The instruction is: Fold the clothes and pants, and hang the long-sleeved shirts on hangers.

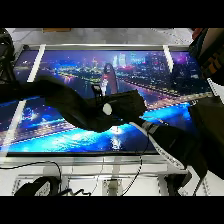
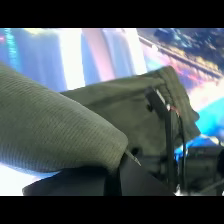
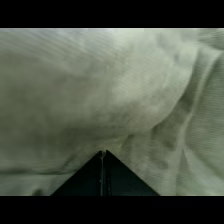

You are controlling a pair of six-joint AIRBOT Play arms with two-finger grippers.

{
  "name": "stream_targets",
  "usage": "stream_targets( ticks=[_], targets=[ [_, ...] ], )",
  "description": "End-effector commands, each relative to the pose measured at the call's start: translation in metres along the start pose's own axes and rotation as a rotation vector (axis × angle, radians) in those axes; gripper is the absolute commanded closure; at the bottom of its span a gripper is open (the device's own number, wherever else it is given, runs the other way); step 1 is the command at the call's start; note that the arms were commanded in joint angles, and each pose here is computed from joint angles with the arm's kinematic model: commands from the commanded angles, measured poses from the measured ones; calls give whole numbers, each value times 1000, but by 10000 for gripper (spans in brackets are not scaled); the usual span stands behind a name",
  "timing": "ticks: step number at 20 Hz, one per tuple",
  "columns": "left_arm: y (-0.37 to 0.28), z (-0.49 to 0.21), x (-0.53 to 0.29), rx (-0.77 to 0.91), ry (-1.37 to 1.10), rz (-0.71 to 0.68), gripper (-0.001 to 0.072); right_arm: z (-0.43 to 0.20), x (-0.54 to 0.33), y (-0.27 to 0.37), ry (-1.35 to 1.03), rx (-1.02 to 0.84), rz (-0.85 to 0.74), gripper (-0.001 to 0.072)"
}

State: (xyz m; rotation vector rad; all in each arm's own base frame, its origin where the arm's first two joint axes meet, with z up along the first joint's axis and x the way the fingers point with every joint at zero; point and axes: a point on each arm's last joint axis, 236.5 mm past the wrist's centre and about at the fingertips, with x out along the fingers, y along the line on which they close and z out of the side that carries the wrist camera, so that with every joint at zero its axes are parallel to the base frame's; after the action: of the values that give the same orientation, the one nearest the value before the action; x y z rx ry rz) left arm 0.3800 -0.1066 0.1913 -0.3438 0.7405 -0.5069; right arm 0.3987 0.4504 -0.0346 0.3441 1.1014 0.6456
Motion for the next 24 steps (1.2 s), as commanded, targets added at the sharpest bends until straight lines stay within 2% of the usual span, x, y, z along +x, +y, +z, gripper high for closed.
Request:
stream_targets(
  ticks=[1, 7, 10, 13, 14, 15, 16, 20, 22, 23, 24],
  targets=[
    [-22, -6, 36, 34, 31, -58, 692, 29, -45, -55, 12, -22, -127, 679],
    [-99, -26, 173, 93, -50, -134, 693, 132, -237, -164, -245, 61, -341, 678],
    [-151, -59, 234, 22, -91, -183, 692, 146, -310, -198, -329, 78, -410, 678],
    [-195, -87, 274, 64, -96, -214, 669, 141, -349, -233, -343, 132, -470, 678],
    [-209, -92, 280, 75, -90, -235, 490, 139, -355, -244, -339, 154, -488, 678],
    [-223, -92, 281, 84, -92, -257, 108, 137, -361, -257, -339, 172, -509, 678],
    [-233, -88, 278, 92, -103, -274, 13, 137, -367, -268, -344, 181, -532, 678],
    [-238, -53, 249, 237, -183, -270, 7, 132, -384, -312, -300, 88, -623, 679],
    [-226, -35, 232, 332, -193, -244, 9, 119, -381, -339, -247, 124, -624, 680],
    [-218, -28, 224, 357, -184, -230, 10, 109, -369, -347, -189, 108, -582, 680],
    [-207, -23, 217, 366, -163, -219, 10, 96, -346, -345, -109, 77, -465, 681]
  ],
)
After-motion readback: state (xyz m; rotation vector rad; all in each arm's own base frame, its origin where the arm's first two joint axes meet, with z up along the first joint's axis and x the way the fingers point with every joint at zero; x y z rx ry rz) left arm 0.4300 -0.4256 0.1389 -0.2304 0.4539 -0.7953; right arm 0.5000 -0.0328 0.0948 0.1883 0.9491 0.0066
